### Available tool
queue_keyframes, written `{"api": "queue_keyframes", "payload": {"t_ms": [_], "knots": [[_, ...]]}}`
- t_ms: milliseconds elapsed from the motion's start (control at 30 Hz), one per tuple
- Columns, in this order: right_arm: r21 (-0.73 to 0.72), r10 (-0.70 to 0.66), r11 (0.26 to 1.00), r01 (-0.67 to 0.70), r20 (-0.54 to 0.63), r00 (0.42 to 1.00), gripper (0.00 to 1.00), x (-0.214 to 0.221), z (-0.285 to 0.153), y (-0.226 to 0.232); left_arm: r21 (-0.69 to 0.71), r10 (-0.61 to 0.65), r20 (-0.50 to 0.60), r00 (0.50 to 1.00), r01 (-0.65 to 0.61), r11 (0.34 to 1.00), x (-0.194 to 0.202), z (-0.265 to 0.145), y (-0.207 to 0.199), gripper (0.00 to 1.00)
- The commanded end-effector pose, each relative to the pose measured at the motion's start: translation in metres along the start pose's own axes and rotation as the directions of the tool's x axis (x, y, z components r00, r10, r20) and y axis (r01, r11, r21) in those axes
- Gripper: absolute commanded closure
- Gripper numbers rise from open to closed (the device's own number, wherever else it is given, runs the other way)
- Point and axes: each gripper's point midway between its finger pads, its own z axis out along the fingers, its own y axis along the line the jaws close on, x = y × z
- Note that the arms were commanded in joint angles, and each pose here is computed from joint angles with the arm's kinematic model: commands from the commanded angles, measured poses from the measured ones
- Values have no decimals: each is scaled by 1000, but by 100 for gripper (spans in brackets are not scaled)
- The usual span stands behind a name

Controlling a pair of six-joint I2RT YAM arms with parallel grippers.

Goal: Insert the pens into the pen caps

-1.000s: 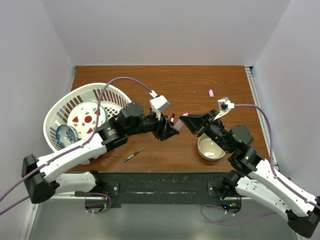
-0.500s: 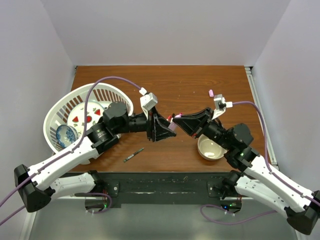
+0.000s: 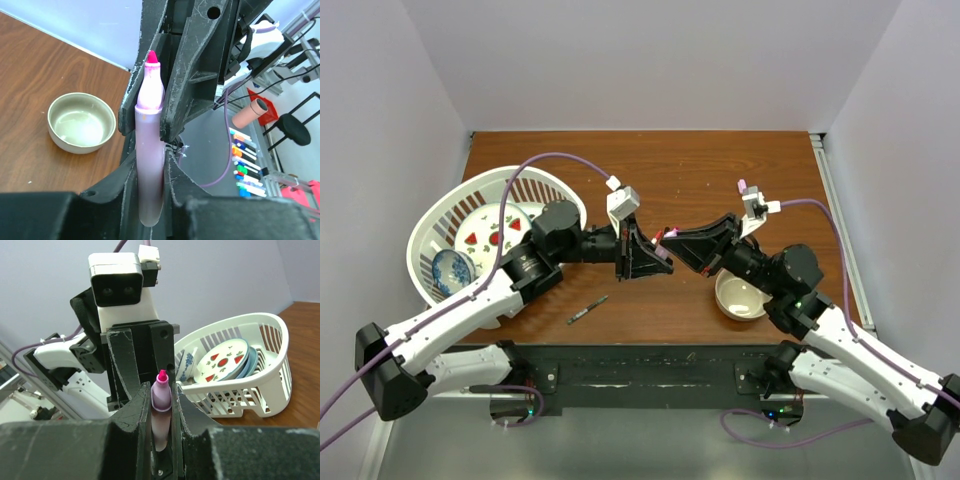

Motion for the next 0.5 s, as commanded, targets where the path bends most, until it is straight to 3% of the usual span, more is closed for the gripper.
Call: {"api": "queue_keyframes", "payload": {"t_ms": [0, 33, 167, 300, 467], "knots": [[-2, -28, 1000, 28, -18, 999, 94, -2, 4, 2, 20, 22, 39, 999, -23, 1000, -11, -1, -3, 100], [19, -25, 999, 26, -15, 1000, 74, -4, 5, -1, 6, 21, 32, 999, -21, 1000, -9, -2, 1, 100], [198, -43, 979, 53, -56, 998, 41, -3, 2, -30, -150, 44, 28, 999, -39, 988, -5, -10, 32, 100], [387, -141, 906, 173, -108, 984, 36, -9, -8, -67, -318, 62, -21, 998, -66, 946, 6, -25, 67, 100], [644, -238, 708, 291, -170, 956, 32, -28, -31, -134, -533, 66, -122, 990, -121, 837, 25, -51, 110, 100]]}}
